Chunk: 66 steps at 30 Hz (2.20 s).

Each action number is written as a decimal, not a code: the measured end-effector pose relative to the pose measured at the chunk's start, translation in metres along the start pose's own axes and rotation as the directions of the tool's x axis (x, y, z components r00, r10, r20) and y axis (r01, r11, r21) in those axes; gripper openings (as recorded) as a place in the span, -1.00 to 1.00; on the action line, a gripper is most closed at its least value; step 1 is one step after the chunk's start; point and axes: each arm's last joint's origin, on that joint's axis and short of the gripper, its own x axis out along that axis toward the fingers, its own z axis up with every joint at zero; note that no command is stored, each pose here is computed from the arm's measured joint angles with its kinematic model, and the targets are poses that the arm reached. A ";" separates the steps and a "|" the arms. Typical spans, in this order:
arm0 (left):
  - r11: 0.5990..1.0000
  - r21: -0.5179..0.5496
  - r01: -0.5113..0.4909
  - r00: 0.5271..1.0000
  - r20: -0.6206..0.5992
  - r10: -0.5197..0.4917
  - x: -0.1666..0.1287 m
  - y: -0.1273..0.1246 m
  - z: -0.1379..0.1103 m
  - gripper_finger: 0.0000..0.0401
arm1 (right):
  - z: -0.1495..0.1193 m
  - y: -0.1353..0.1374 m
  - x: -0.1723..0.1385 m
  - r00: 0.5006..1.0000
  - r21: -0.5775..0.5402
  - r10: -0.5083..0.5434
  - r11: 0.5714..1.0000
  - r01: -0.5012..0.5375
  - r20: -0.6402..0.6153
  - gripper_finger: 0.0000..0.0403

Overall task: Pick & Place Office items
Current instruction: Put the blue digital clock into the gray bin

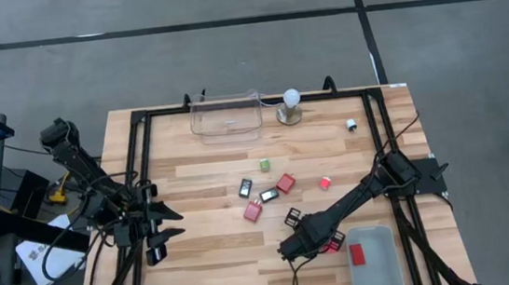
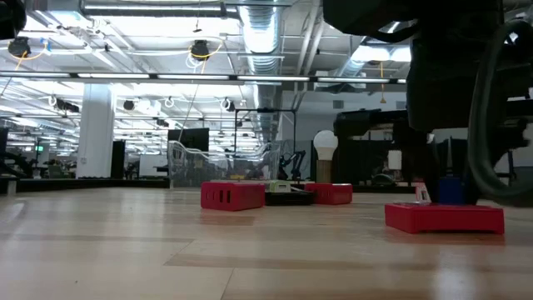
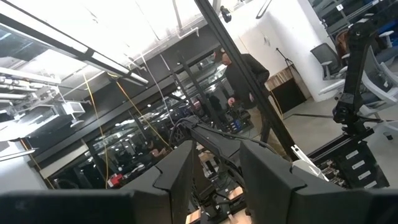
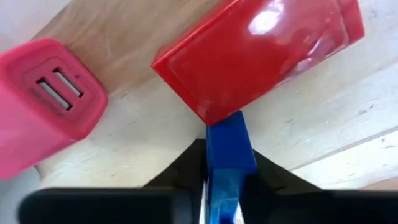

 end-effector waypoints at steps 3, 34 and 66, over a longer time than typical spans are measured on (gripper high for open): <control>1.000 0.000 0.000 1.000 0.000 0.000 0.000 0.000 0.000 -0.36 | 0.000 -0.001 -0.001 1.000 0.001 -0.010 1.000 0.010 -0.001 -0.80; 1.000 -0.010 -0.001 1.000 -0.002 0.001 0.000 0.000 0.000 -0.36 | -0.030 0.078 -0.155 0.988 0.724 -0.150 0.686 0.076 0.038 -0.76; 1.000 -0.006 -0.003 1.000 0.005 0.003 0.000 0.001 0.001 -0.36 | -0.001 0.207 -0.071 0.982 0.921 -0.099 0.373 -0.111 0.158 -0.72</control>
